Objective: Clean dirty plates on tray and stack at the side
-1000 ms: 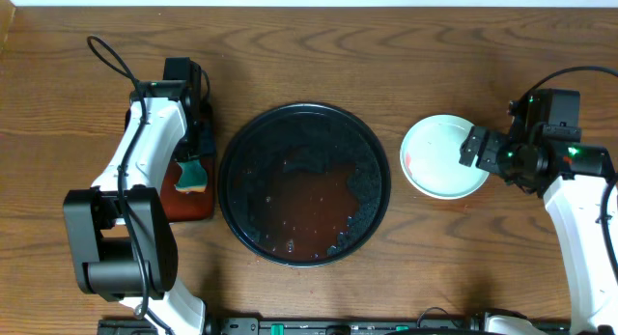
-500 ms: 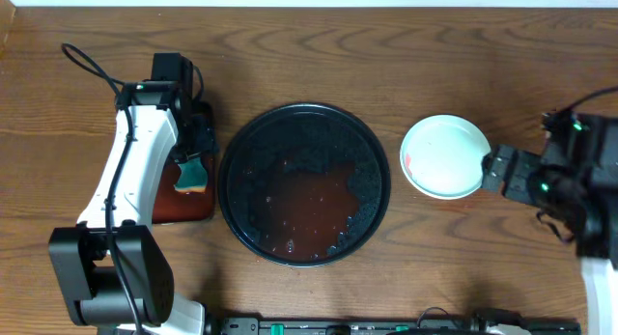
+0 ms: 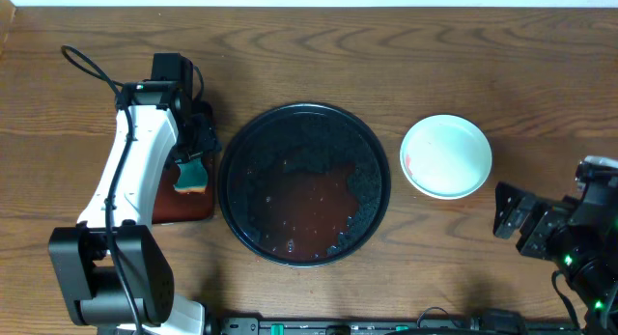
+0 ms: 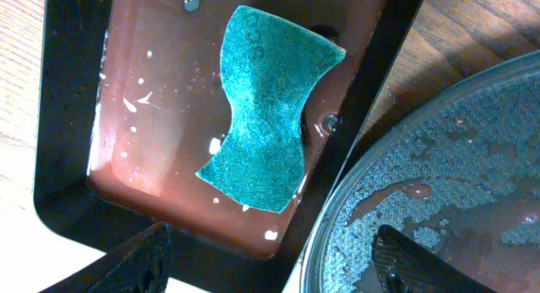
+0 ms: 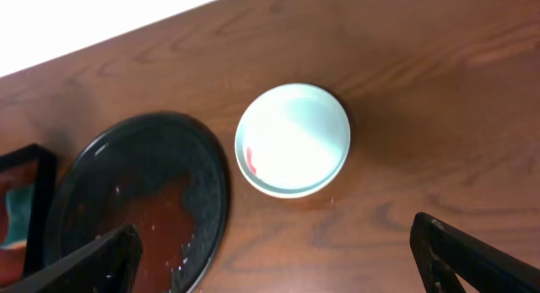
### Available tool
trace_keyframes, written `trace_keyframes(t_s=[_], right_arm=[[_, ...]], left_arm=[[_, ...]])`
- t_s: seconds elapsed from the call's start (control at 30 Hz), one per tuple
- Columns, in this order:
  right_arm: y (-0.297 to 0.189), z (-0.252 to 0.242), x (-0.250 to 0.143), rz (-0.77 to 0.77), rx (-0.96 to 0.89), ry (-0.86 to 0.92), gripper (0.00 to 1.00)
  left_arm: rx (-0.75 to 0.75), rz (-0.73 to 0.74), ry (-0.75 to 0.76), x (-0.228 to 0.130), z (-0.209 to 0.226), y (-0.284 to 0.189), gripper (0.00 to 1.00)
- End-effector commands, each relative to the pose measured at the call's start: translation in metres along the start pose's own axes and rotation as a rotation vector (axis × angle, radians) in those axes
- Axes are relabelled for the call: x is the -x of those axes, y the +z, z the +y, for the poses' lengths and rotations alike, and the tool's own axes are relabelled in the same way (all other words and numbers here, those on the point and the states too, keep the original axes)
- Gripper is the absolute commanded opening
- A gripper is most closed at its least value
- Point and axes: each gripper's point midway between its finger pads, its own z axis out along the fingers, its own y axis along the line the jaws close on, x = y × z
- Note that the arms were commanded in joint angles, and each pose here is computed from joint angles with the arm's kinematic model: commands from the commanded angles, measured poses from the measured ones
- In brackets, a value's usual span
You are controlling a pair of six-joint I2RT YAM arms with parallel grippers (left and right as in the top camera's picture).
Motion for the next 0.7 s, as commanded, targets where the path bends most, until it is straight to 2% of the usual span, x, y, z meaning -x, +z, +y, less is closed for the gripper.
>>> trace_keyframes(t_s=[0.0, 0.17, 0.37, 0.67], right_arm=[[-0.004, -0.006, -0.004, 0.011, -0.036, 0.001, 0.99], [0.004, -0.007, 0.008, -0.072, -0.034, -0.022, 0.99], [0.029, -0.004, 0.024, -0.329, 0.041, -0.054, 0.99], [0.076, -0.008, -0.006, -0.605, 0.145, -0.102, 0.99]], left_arm=[[-0.003, -0.013, -0.013, 0.005, -0.001, -0.004, 0.76], [-0.003, -0.013, -0.013, 0.005, -0.001, -0.004, 0.76], [-0.003, -0.013, -0.013, 0.005, -0.001, -0.004, 0.76], [-0.003, -0.013, -0.013, 0.005, -0.001, -0.004, 0.76]])
